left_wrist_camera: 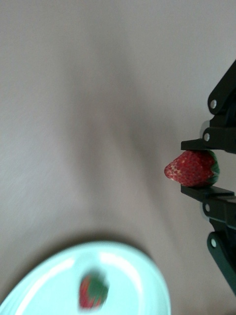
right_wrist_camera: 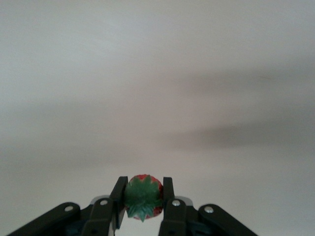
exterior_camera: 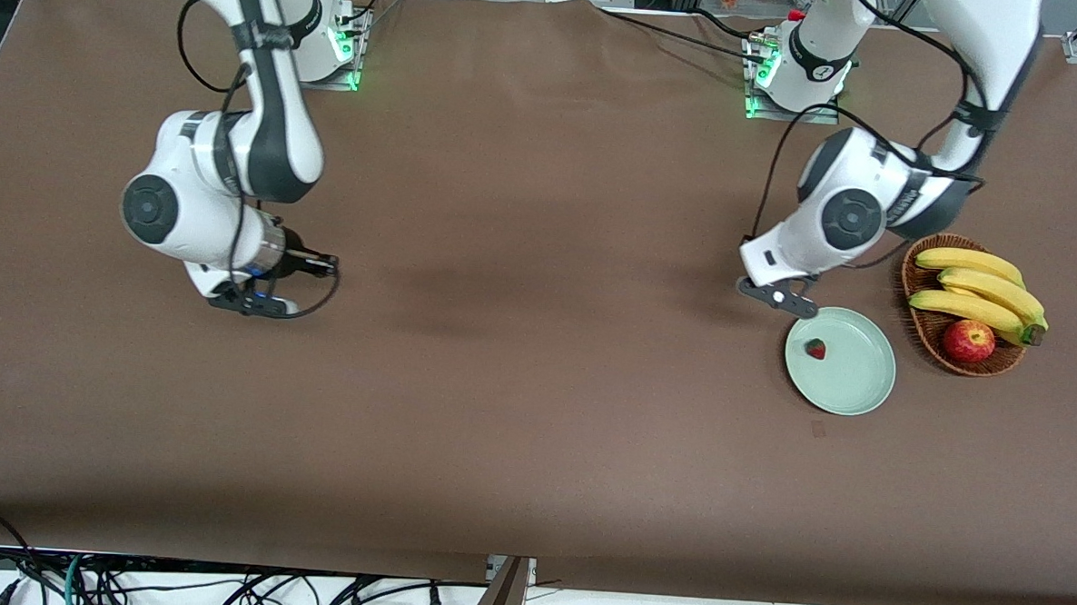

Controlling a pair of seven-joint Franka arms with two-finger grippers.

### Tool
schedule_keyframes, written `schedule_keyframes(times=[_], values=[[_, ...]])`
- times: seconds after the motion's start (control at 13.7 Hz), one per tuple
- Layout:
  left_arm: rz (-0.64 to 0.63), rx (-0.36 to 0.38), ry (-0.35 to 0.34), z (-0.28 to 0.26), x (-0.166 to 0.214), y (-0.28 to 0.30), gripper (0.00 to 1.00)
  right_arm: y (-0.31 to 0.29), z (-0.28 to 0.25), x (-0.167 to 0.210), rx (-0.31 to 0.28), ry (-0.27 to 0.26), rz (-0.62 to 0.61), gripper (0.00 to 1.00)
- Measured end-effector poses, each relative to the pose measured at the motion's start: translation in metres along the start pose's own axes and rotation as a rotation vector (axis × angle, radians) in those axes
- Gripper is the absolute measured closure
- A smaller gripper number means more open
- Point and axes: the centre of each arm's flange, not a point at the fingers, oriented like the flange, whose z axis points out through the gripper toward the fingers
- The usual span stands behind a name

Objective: Collect all strawberries into plate

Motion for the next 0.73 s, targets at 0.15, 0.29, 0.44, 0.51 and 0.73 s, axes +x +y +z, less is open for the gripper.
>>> schedule_keyframes(times=[0.15,0.29,0.44,0.51,0.73], values=[[0.044,0.055,0.014,-0.004,0.008,-0.035,0.68,-0.099,0.005,-0.016,0.052,0.023,0.068,0.67],[0.106,0.133,0.008,0.003,0.018,-0.072,0.68,-0.183,0.034,-0.035,0.099,0.018,0.149,0.67],[0.169,0.155,-0.007,0.018,0.027,-0.109,0.68,-0.249,0.076,-0.053,0.190,0.066,0.239,0.67],[0.201,0.143,-0.007,0.027,0.030,-0.126,0.68,-0.274,0.101,-0.062,0.253,0.098,0.285,0.67],[0.259,0.094,0.032,0.053,0.035,-0.164,0.68,-0.321,0.173,-0.098,0.415,0.152,0.409,0.67]])
